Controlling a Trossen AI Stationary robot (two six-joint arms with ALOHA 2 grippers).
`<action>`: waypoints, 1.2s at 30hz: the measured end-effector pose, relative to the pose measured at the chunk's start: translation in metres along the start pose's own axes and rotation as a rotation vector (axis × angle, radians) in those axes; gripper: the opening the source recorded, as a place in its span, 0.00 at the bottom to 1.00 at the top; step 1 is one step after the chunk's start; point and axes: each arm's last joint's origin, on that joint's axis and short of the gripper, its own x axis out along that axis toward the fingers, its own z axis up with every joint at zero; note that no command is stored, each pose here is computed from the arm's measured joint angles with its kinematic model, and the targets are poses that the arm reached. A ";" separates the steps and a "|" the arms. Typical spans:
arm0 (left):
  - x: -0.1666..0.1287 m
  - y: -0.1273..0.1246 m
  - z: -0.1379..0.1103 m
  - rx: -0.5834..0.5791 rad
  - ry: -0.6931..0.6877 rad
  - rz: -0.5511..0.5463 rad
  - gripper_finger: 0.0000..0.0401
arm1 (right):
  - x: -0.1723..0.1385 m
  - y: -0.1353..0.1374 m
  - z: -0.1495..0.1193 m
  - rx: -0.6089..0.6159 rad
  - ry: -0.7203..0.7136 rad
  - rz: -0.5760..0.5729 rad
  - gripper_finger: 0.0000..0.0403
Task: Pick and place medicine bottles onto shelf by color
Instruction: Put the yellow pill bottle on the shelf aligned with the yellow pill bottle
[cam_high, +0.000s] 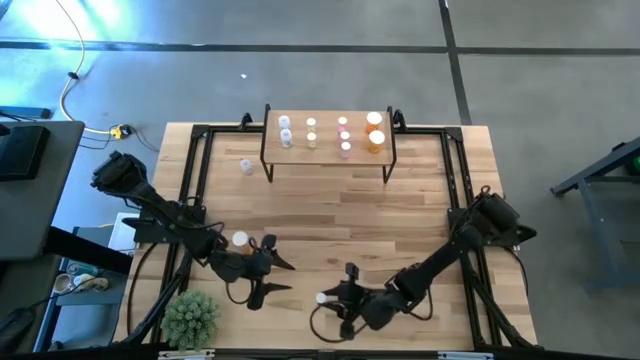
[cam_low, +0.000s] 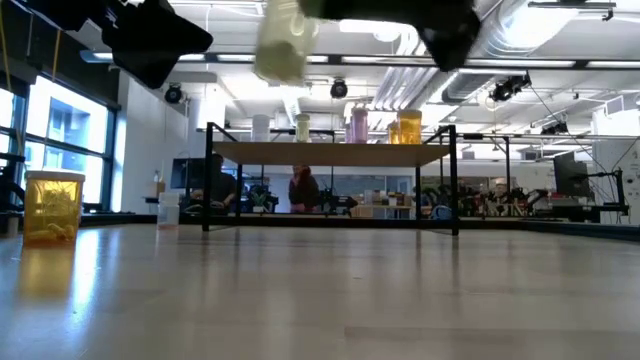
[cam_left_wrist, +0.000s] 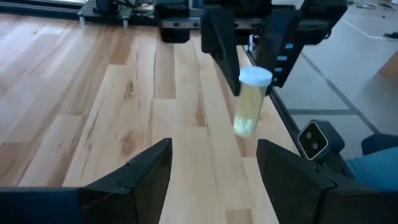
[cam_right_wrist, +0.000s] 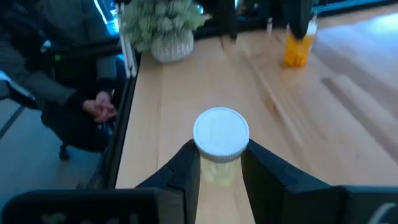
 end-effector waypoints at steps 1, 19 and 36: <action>0.002 0.000 -0.001 0.004 -0.003 -0.001 0.56 | 0.002 -0.001 0.004 0.002 -0.007 0.002 0.23; 0.023 -0.008 -0.009 -0.018 -0.099 -0.054 0.56 | 0.022 -0.016 0.046 0.004 -0.037 0.004 0.23; 0.026 -0.002 -0.007 -0.033 -0.097 -0.046 0.43 | 0.029 -0.025 0.054 0.033 -0.069 -0.008 0.23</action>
